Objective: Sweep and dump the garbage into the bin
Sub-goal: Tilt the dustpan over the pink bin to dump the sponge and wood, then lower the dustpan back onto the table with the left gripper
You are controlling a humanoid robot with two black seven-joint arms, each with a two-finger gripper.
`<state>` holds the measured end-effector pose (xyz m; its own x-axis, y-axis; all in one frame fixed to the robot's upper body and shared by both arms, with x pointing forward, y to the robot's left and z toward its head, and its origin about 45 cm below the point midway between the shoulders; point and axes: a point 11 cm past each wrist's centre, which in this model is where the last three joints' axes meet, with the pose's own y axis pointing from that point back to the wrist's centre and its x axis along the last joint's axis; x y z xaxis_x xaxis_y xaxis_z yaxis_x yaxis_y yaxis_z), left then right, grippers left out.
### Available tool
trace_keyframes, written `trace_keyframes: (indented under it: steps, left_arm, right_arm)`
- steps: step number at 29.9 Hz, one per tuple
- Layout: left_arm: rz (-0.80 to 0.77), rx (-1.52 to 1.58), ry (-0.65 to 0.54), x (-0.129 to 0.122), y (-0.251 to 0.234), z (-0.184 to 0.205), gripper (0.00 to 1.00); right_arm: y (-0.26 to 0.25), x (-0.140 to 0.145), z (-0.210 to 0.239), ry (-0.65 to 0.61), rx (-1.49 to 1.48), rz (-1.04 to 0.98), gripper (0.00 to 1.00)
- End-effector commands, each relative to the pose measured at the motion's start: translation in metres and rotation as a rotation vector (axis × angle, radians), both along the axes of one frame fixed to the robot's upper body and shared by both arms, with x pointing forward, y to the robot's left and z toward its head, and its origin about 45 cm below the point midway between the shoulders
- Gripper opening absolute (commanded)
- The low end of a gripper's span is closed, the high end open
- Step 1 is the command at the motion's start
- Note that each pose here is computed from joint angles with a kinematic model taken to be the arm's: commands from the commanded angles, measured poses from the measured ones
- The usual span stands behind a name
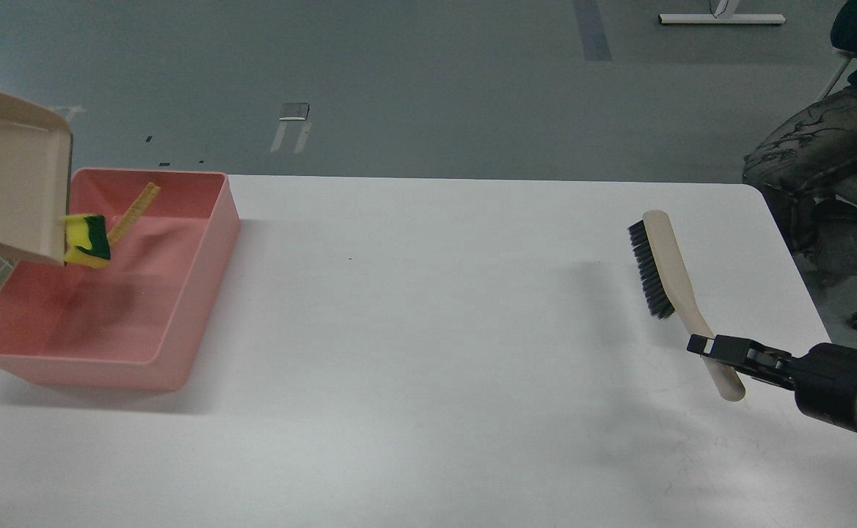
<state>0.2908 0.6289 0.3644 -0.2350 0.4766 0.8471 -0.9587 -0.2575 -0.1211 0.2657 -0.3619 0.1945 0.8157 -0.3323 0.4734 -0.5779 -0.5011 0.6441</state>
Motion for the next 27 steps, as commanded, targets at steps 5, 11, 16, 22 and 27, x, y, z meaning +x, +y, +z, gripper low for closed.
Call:
trace_keyframes:
  steps: [5,11,16,22,27]
  left_arm:
    - [-0.028,0.044,-0.062,0.013,-0.006,0.031,0.0]
    - [-0.155,-0.186,-0.181,0.04,-0.041,0.052,0.0]
    - [-0.335,-0.35,-0.239,0.069,-0.106,0.046,0.0]
    - [-0.464,-0.563,-0.195,0.098,-0.191,0.007,0.0]
    - [-0.561,-0.699,-0.136,0.112,-0.267,-0.043,0.0]
  right_arm:
    - [0.0,0.0,0.0,-0.001,0.0,0.0,0.0]
    - [0.0,0.001,0.0,-0.002,0.002,-0.002,0.0]
    - [0.001,0.001,-0.001,-0.002,0.004,-0.003,0.0]
    - [-0.001,0.002,-0.002,0.0,0.002,-0.007,0.0]
    - [-0.003,0.0,-0.005,0.008,-0.002,-0.014,0.0]
